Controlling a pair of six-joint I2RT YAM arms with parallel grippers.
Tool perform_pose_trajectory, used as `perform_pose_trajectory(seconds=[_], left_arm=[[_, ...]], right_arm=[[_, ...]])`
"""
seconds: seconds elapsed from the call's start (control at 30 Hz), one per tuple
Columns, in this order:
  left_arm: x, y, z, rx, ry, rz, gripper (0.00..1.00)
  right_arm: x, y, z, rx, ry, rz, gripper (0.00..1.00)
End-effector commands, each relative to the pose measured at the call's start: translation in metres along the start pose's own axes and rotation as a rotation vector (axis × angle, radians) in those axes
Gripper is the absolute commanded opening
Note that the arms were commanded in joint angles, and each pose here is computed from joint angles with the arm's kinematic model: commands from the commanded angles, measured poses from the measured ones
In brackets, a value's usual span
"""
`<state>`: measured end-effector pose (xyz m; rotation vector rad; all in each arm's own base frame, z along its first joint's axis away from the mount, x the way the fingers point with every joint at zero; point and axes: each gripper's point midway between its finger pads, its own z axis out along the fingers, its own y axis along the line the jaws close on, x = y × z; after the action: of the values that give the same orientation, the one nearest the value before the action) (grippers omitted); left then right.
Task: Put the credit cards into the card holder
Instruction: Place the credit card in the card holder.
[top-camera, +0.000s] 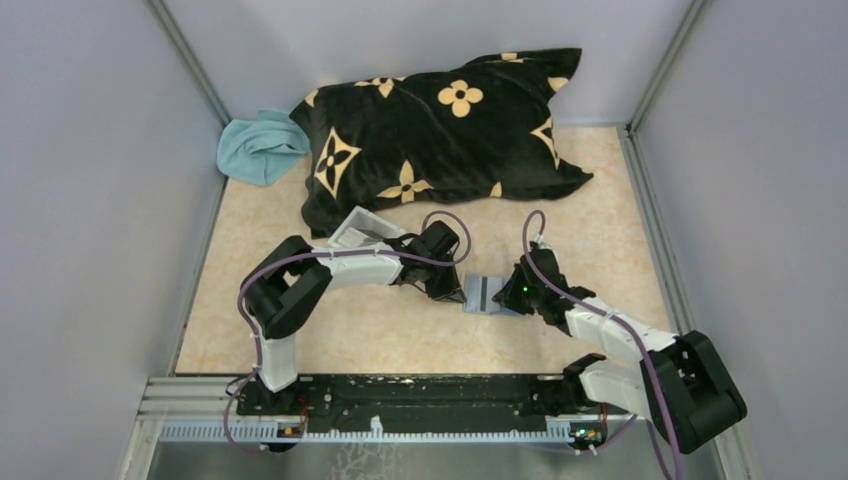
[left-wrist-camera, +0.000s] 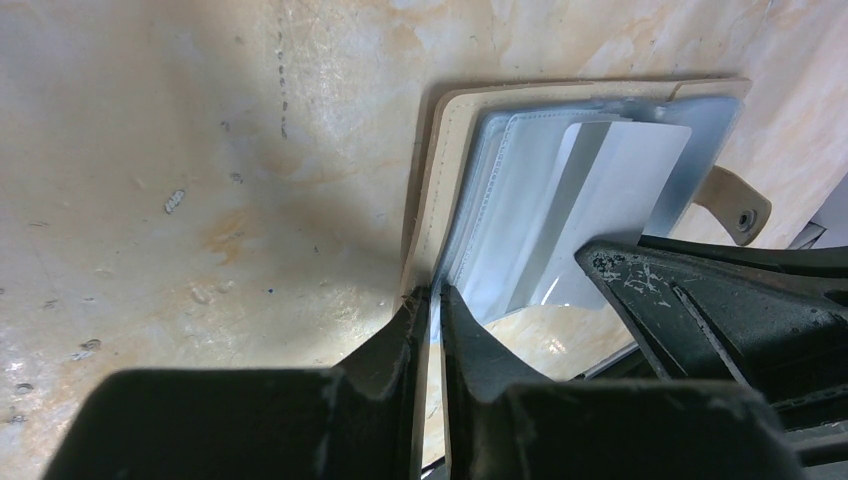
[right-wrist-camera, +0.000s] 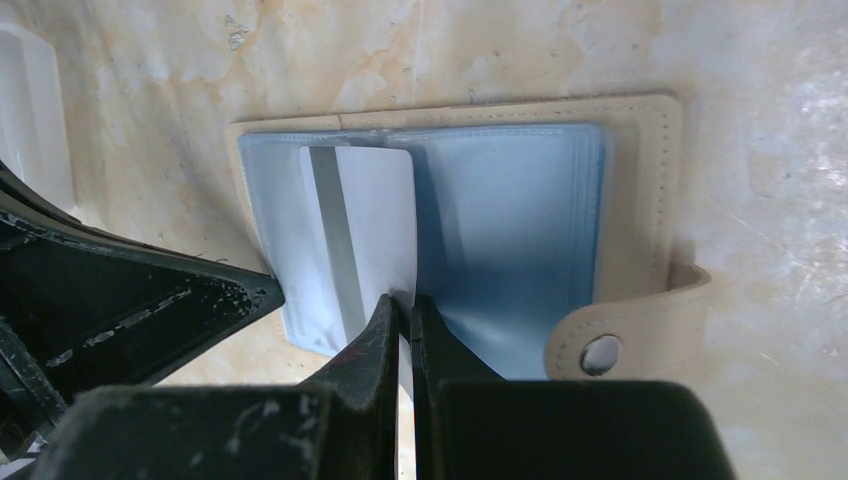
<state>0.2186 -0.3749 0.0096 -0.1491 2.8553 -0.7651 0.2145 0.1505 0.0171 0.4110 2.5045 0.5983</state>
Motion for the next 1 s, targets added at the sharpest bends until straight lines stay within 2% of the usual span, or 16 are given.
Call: perform_pose_trajectory(seconds=[0.0,0.1,0.17,0.27,0.37,0.6,0.8,0.87,0.97], left_arm=[[0.035,0.133,0.016,-0.457,0.079,0.038,0.15],[0.035,0.132,0.016,-0.452,0.08,0.04,0.15],[0.036,0.131,0.016,-0.451,0.08,0.041,0.15],[0.035,0.131,0.015,-0.452,0.073,0.04,0.15],[0.033,0.129,0.015,-0.446,0.067,0.04,0.15],[0.033,0.126,0.014,-0.434,0.06,0.037,0.15],[0.032,0.125,0.011,-0.428,0.05,0.037,0.15],[0.032,0.126,0.01,-0.426,0.049,0.036,0.15],[0.033,0.126,0.01,-0.425,0.05,0.037,0.15]], right_arm=[[0.044,-0.04,-0.002,0.156,0.157,-0.057,0.0],[0.045,-0.036,-0.003,0.15,0.171,-0.077,0.0],[0.046,-0.038,-0.004,0.164,0.18,-0.09,0.12],[0.042,-0.041,-0.009,0.194,0.172,-0.107,0.37],[0.035,-0.042,-0.015,0.212,0.148,-0.124,0.46],[0.024,-0.039,-0.023,0.233,0.123,-0.145,0.52],[0.015,-0.035,-0.026,0.24,0.094,-0.15,0.52],[0.011,-0.035,-0.027,0.246,0.084,-0.15,0.5],[0.002,-0.031,-0.027,0.245,0.047,-0.147,0.39]])
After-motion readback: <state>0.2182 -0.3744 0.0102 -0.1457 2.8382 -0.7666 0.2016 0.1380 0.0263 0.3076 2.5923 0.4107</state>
